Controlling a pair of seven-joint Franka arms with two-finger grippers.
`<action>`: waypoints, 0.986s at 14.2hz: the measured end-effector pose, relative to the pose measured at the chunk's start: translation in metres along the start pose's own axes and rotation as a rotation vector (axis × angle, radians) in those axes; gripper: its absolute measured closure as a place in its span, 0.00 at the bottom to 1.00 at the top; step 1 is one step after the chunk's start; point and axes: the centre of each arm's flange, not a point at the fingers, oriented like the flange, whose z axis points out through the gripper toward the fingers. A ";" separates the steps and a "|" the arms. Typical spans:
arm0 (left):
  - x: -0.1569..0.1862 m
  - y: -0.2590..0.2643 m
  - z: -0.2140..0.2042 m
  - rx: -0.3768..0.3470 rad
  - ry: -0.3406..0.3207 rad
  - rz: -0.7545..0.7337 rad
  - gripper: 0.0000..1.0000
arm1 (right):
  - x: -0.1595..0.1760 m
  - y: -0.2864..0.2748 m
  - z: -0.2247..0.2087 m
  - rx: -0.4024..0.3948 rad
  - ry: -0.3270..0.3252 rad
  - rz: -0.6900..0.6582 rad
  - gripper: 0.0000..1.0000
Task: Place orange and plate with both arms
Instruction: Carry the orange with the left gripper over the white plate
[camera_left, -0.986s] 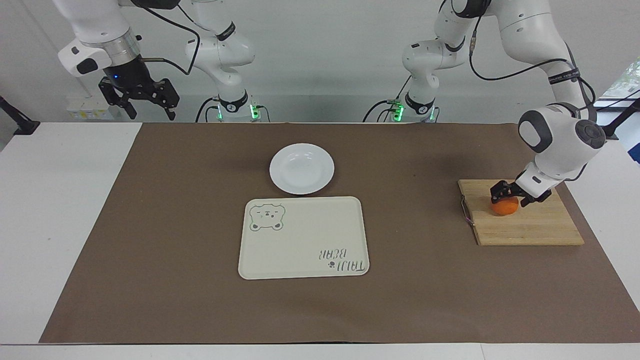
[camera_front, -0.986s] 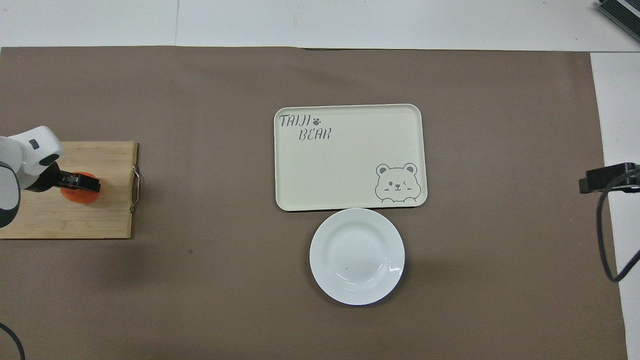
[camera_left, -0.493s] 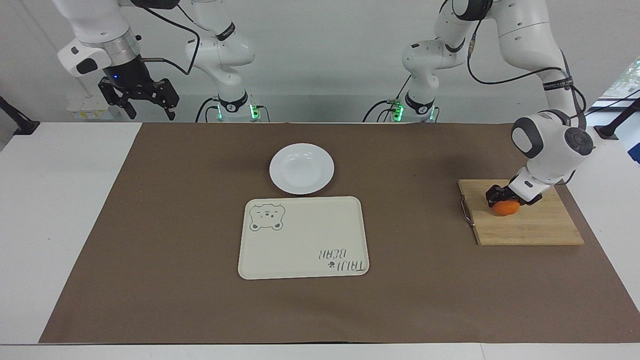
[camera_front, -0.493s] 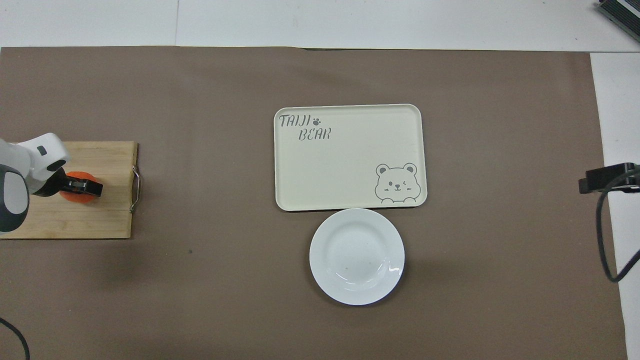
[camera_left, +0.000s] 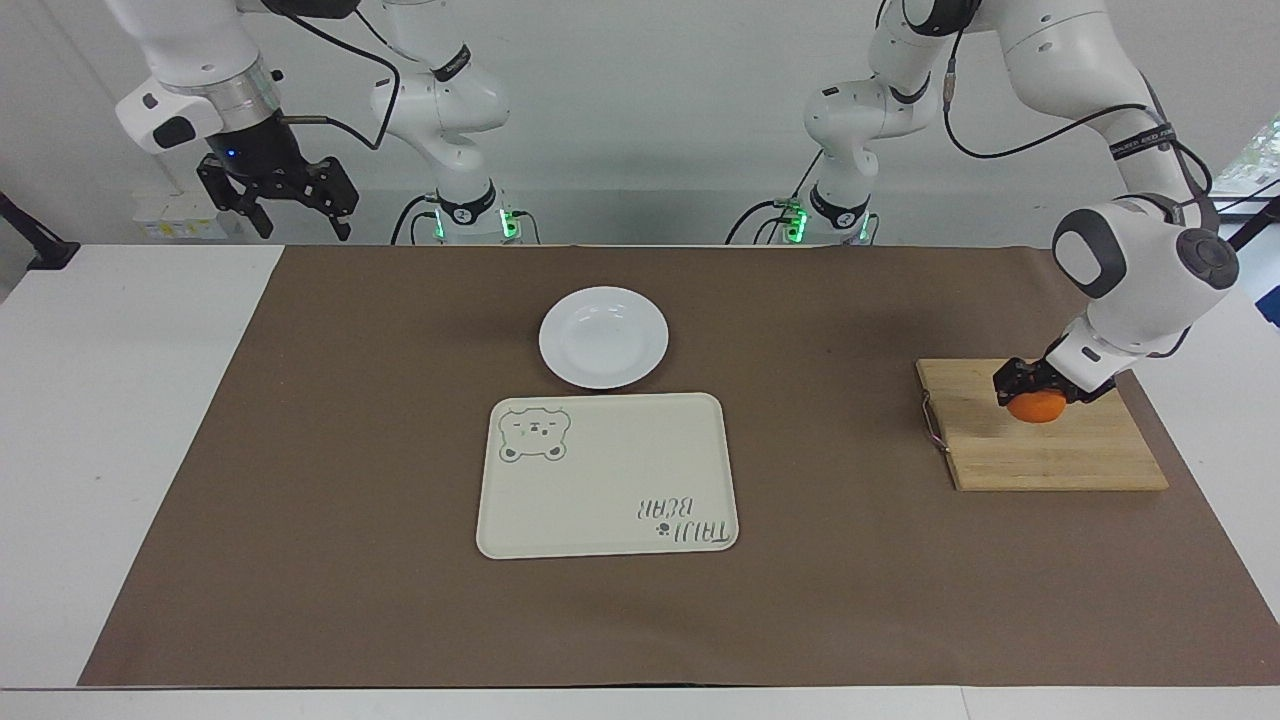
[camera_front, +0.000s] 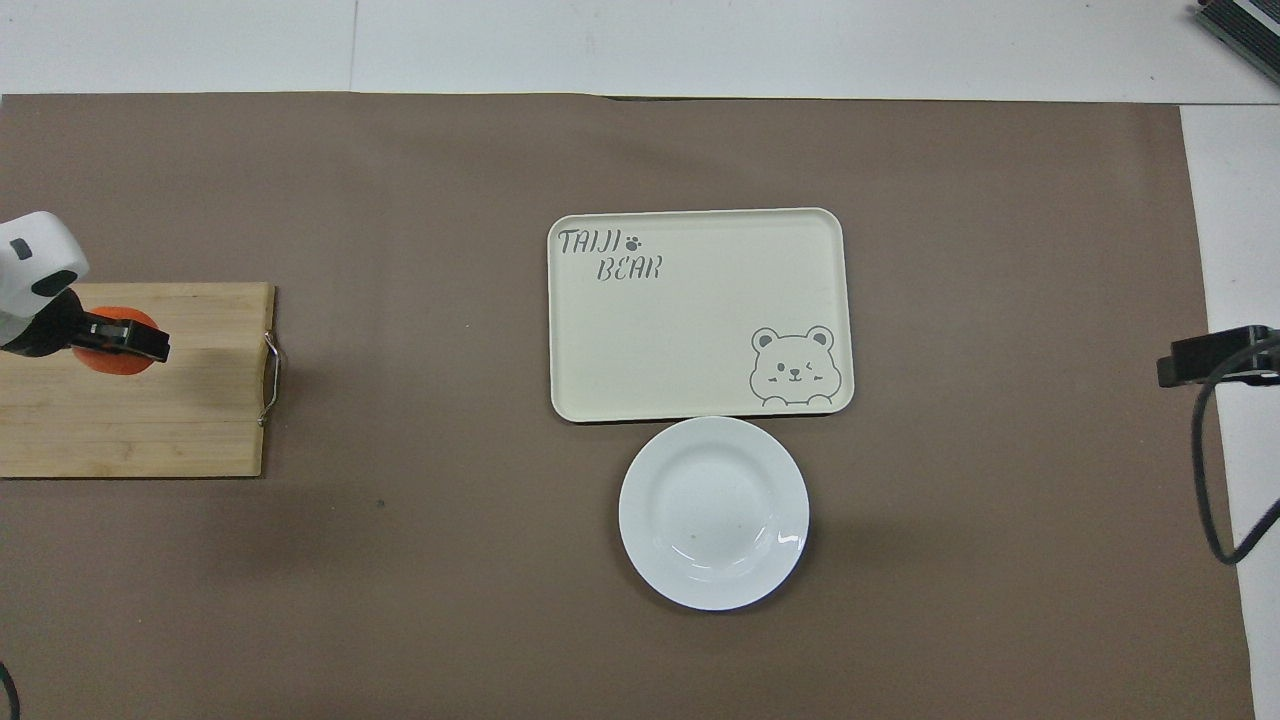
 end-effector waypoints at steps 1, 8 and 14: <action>0.002 0.007 -0.018 -0.003 -0.006 -0.016 0.25 | 0.000 0.000 0.000 0.000 0.000 0.000 0.00; -0.009 0.099 -0.135 0.009 -0.003 -0.106 0.25 | 0.000 0.000 0.000 0.000 0.000 0.000 0.00; -0.013 0.132 -0.164 0.014 0.018 -0.105 0.25 | 0.000 0.000 0.000 0.000 0.000 0.000 0.00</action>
